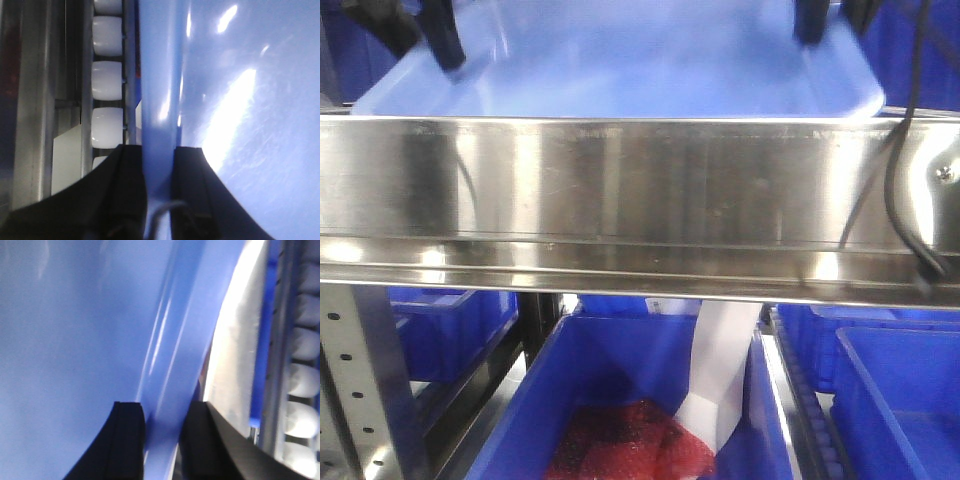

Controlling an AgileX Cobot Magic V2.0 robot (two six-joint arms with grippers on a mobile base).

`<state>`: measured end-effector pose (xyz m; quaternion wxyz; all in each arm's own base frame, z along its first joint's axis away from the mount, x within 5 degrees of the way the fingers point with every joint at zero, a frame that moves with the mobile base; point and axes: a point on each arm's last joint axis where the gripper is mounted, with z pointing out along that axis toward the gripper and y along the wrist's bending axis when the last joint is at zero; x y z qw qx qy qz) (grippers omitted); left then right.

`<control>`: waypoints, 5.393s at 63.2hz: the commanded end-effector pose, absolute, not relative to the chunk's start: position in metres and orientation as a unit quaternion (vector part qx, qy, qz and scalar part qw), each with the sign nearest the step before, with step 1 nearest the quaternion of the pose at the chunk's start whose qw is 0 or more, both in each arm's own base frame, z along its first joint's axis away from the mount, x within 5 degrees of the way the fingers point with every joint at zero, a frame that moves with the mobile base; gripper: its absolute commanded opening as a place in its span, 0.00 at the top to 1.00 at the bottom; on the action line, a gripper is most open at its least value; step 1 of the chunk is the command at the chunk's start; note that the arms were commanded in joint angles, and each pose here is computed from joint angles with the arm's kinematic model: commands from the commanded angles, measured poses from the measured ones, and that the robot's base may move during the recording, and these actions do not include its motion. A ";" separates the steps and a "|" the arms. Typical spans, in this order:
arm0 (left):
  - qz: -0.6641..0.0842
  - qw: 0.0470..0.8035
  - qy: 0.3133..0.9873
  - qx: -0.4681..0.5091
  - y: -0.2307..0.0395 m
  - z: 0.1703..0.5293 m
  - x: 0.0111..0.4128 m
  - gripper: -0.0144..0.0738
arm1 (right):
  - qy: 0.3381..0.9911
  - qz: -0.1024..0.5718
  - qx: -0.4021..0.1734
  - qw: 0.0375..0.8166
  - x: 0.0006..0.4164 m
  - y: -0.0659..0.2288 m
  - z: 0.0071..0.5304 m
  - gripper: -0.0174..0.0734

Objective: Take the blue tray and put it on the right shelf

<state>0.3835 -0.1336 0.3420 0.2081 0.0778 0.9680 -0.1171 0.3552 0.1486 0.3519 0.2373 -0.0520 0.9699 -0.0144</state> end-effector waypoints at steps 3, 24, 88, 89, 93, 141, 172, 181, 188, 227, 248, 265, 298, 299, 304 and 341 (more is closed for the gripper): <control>-0.168 0.278 0.941 0.095 -0.143 0.375 0.378 0.79 | 0.957 0.034 -0.069 0.281 0.351 0.157 0.373 0.78; -0.165 0.282 0.940 0.101 -0.143 0.376 0.378 0.23 | 0.956 0.037 -0.062 0.284 0.352 0.154 0.378 0.15; -0.183 0.459 0.853 0.171 -0.099 0.448 0.188 0.89 | 0.888 0.073 -0.116 0.439 0.208 0.097 0.444 0.78; -0.184 0.465 0.849 0.169 -0.097 0.447 0.184 0.89 | 0.885 0.075 -0.118 0.444 0.202 0.094 0.441 0.78; -0.189 0.488 0.837 0.164 -0.087 0.438 0.163 0.89 | 0.874 0.083 -0.119 0.464 0.182 0.084 0.435 0.78; -0.191 0.652 0.715 0.165 -0.030 0.351 0.047 0.89 | 0.700 0.132 -0.163 0.683 0.042 0.014 0.325 0.78; -0.186 0.651 0.717 0.166 -0.029 0.350 0.047 0.89 | 0.700 0.132 -0.163 0.682 0.042 0.014 0.325 0.78; -0.130 0.674 0.716 0.128 -0.018 0.344 0.038 0.89 | 0.700 0.132 -0.163 0.682 0.042 0.014 0.325 0.78; -0.084 0.688 0.716 0.077 -0.011 0.322 0.030 0.89 | 0.701 0.132 -0.163 0.682 0.042 0.014 0.324 0.78; -0.006 0.744 0.667 -0.042 0.003 0.200 0.056 0.89 | 0.701 0.132 -0.163 0.681 0.042 0.014 0.324 0.78; -0.006 0.744 0.666 -0.042 0.003 0.200 0.056 0.89 | 0.701 0.132 -0.163 0.681 0.042 0.014 0.324 0.78; -0.006 0.744 0.666 -0.042 0.003 0.200 0.056 0.89 | 0.701 0.132 -0.163 0.681 0.042 0.014 0.324 0.78; -0.006 0.744 0.666 -0.042 0.003 0.200 0.056 0.89 | 0.695 0.041 -0.054 0.716 0.054 0.007 0.279 0.78; -0.006 0.744 0.666 -0.042 0.003 0.200 0.056 0.89 | 0.691 0.040 -0.045 0.721 0.054 0.007 0.277 0.78; -0.006 0.744 0.666 -0.042 0.003 0.200 0.056 0.89 | 0.678 0.018 -0.005 0.735 0.053 0.002 0.262 0.78; -0.006 0.744 0.666 -0.042 0.003 0.200 0.056 0.89 | 0.658 -0.010 0.033 0.752 0.053 -0.003 0.215 0.78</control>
